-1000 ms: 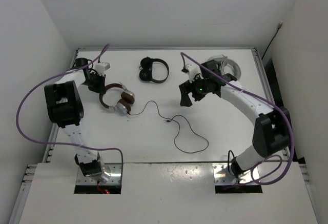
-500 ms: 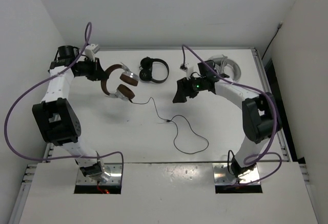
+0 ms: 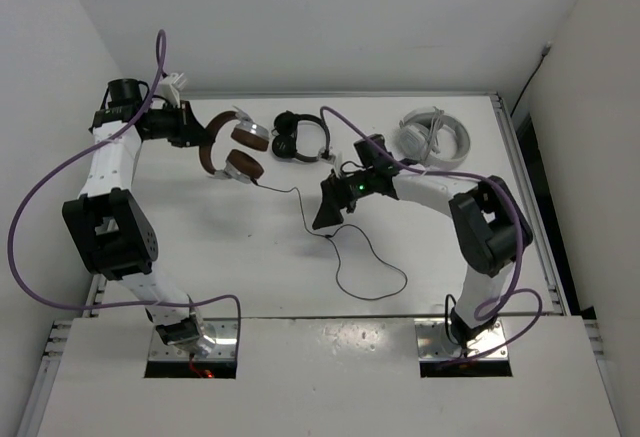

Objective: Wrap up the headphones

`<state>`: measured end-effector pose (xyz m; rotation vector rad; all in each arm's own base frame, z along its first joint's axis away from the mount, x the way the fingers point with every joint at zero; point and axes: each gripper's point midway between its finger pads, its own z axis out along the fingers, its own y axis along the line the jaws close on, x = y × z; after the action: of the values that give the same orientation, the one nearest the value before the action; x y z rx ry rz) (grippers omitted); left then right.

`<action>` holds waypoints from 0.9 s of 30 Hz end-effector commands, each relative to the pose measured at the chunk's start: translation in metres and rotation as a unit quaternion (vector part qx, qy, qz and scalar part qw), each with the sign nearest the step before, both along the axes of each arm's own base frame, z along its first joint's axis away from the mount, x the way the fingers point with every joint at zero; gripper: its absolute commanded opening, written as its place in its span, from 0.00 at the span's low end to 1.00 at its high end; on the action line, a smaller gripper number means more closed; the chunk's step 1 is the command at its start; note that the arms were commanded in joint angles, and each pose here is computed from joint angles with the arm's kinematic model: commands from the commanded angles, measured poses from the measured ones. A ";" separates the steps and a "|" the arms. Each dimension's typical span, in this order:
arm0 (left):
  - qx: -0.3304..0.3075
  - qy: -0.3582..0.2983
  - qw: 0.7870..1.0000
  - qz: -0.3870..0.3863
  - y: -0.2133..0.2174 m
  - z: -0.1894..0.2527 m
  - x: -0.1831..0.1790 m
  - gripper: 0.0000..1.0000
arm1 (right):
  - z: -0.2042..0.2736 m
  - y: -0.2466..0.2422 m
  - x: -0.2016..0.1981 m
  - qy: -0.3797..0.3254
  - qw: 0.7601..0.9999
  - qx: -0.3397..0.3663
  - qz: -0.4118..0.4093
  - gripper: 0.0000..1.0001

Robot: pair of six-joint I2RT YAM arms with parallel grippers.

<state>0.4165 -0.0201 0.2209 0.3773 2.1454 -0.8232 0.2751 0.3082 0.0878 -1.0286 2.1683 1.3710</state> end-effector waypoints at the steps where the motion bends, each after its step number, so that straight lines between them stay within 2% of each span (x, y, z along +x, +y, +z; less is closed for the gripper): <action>1: -0.025 -0.019 0.999 -0.005 -0.003 0.026 0.002 0.00 | 0.005 0.017 -0.009 -0.023 0.999 0.027 0.033 0.86; 10: -0.028 -0.011 1.000 0.007 0.002 0.025 0.004 0.00 | -0.020 0.022 -0.025 0.024 0.999 0.027 0.040 0.79; 24: -0.077 0.004 0.997 0.007 0.007 0.020 0.007 0.00 | -0.045 0.032 -0.025 0.028 0.999 0.014 0.039 0.70; 27: -0.081 0.011 0.997 0.014 0.011 0.017 0.006 0.00 | -0.046 0.033 -0.025 0.030 0.998 0.015 0.044 0.64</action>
<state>0.4220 -0.0094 0.2133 0.2529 2.1590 -0.9267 0.2404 0.3291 0.0309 -1.0454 2.2673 1.4751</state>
